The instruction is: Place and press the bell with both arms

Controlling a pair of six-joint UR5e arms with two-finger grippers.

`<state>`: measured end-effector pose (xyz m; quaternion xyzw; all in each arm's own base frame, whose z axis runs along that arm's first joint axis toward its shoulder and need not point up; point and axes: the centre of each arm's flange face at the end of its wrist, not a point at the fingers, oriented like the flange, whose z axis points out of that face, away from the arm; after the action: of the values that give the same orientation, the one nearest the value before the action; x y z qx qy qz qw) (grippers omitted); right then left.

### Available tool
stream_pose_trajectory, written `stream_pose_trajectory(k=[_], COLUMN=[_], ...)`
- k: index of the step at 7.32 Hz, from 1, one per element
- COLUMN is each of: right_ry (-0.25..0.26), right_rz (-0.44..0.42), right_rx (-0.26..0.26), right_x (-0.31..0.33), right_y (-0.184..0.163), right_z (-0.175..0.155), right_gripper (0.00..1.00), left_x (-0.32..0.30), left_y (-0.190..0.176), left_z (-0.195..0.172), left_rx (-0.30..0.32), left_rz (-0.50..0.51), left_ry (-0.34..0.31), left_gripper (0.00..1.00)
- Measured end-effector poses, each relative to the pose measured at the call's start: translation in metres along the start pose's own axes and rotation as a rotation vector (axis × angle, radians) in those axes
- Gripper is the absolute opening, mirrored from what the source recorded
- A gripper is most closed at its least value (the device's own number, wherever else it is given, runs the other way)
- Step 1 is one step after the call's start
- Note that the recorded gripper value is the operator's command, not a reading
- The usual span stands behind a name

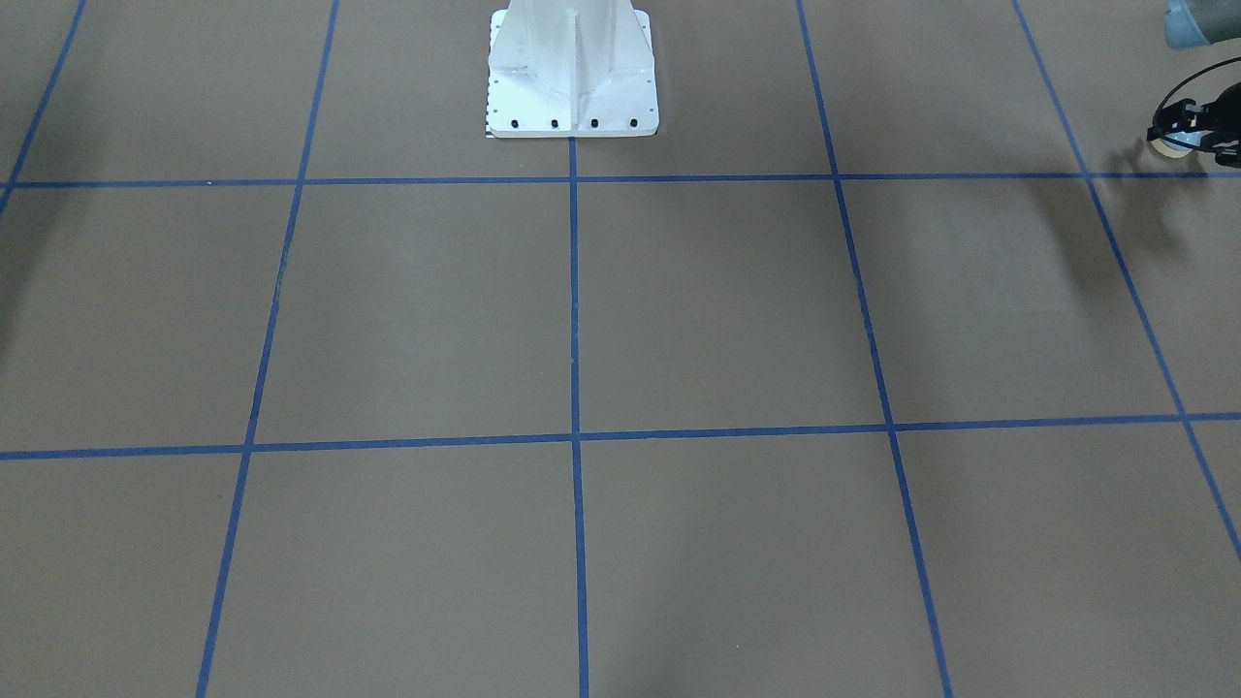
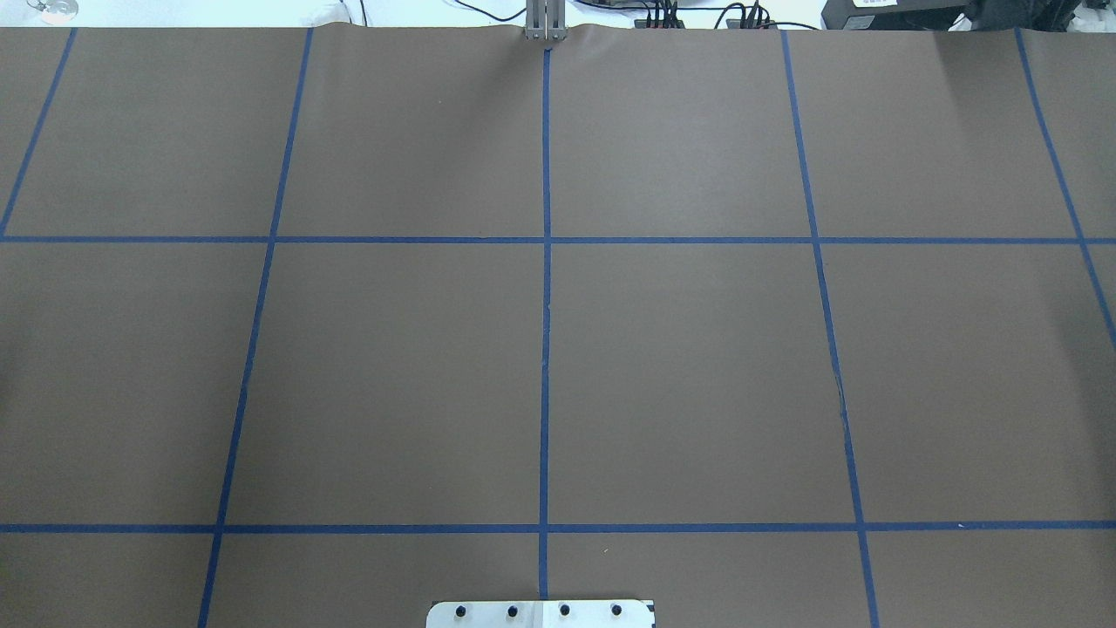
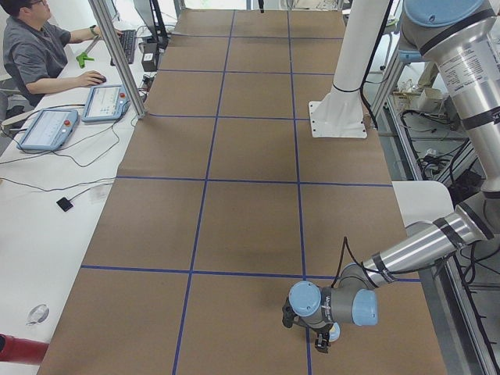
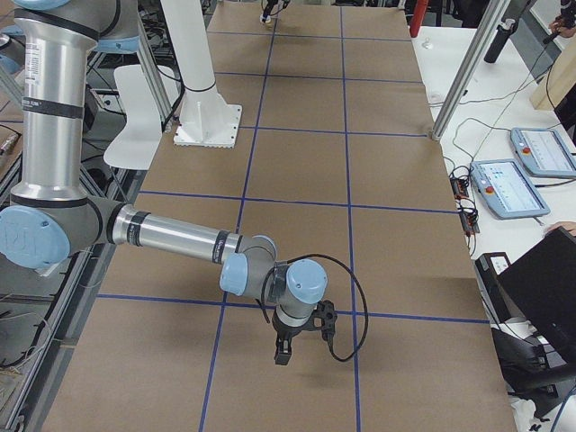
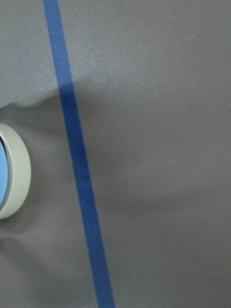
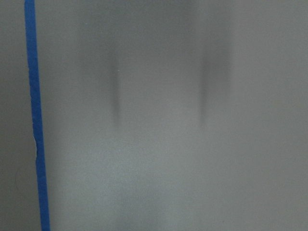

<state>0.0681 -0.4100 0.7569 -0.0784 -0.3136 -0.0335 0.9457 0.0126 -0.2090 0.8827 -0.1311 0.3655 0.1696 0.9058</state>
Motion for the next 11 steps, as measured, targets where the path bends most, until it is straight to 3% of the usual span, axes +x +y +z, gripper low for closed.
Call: stream_pose_trajectory(k=[2,3,8,11], right_ry=[0.000,0.000,-0.001,0.004], right_rz=[0.000,0.000,0.002,-0.011], right_rx=[0.000,0.000,-0.002,0.015], right_x=[0.000,0.000,0.000,-0.004], right_y=[0.000,0.000,0.000,-0.005], right_z=[0.000,0.000,0.000,-0.007], right_gripper=[1.00,1.00,1.00,1.00], left_x=[0.000,0.000,0.025,0.052], left_y=[0.001,0.001,-0.002,-0.064], left_z=[0.001,0.001,-0.026,-0.068], left_rx=[-0.001,0.000,0.074,0.179], left_rz=[0.002,0.006,0.093,0.155], left_ry=[0.000,0.000,0.003,-0.004], left_gripper=[0.19,0.12,0.10,0.07])
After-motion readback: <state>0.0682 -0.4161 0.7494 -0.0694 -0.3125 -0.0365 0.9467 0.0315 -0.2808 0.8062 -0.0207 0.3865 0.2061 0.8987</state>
